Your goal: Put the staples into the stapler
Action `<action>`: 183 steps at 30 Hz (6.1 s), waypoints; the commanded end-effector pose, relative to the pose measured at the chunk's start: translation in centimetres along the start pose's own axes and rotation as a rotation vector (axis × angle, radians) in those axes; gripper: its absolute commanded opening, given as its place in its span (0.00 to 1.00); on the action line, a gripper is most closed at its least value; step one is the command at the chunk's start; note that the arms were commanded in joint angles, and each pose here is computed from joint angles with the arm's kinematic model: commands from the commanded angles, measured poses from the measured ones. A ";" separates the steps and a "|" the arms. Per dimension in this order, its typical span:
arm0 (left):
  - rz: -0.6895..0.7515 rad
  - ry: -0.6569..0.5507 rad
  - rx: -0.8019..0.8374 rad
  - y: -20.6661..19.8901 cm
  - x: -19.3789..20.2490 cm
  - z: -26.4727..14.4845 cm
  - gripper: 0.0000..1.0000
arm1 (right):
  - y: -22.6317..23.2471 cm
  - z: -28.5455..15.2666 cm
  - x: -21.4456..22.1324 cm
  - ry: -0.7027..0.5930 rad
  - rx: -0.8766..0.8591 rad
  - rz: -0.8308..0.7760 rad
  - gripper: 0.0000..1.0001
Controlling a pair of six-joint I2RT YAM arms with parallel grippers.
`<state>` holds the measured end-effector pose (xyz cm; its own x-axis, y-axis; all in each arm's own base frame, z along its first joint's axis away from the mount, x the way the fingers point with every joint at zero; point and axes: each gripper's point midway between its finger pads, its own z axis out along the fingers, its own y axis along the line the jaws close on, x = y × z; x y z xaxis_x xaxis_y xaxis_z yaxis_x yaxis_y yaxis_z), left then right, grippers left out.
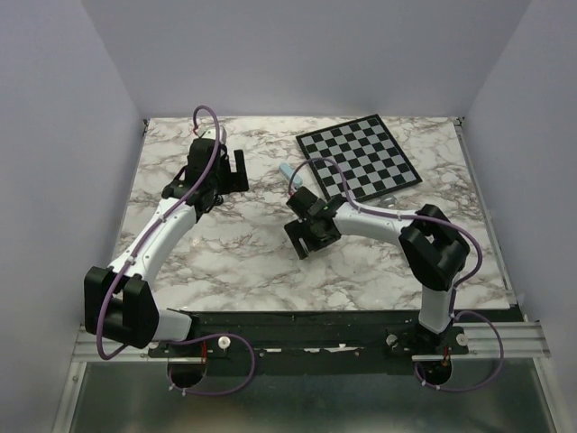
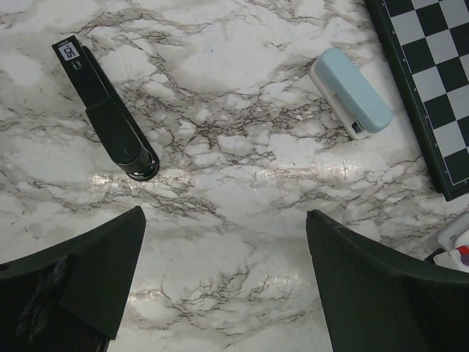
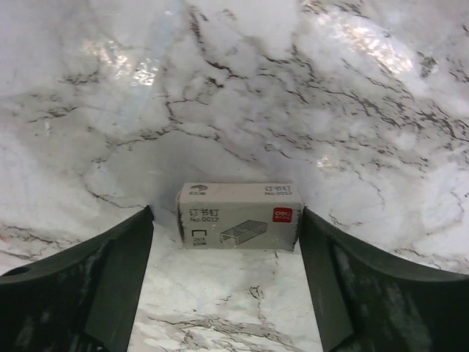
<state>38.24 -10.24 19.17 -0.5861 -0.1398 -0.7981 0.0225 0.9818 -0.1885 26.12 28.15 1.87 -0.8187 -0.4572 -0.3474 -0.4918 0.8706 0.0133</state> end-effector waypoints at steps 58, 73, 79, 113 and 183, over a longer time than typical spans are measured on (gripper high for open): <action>-0.391 0.150 0.249 -12.9 19.2 -3.3 0.97 | -1.1 -1.2 0.1 -0.258 -0.505 0.288 0.57; -0.381 0.191 0.267 -14.3 20.3 -2.0 0.85 | -0.7 -2.1 -0.1 -0.325 -0.557 0.328 0.38; -0.386 0.202 0.280 -15.0 20.5 -1.6 0.77 | -0.7 -2.0 -0.1 -0.346 -0.578 0.349 0.28; -0.391 0.298 0.221 -15.2 23.0 -0.3 0.35 | -0.5 -2.2 -0.1 -0.364 -0.616 0.359 0.09; -0.349 0.371 0.188 -15.7 23.7 -0.2 0.00 | 0.3 -1.6 0.2 -0.348 -0.681 0.359 0.04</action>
<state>24.06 -28.67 3.16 -0.8194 -0.3743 -0.4342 -0.0940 0.8348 -0.5424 26.28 27.83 3.16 -0.8750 0.0181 -0.4837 -0.3702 0.6190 0.6927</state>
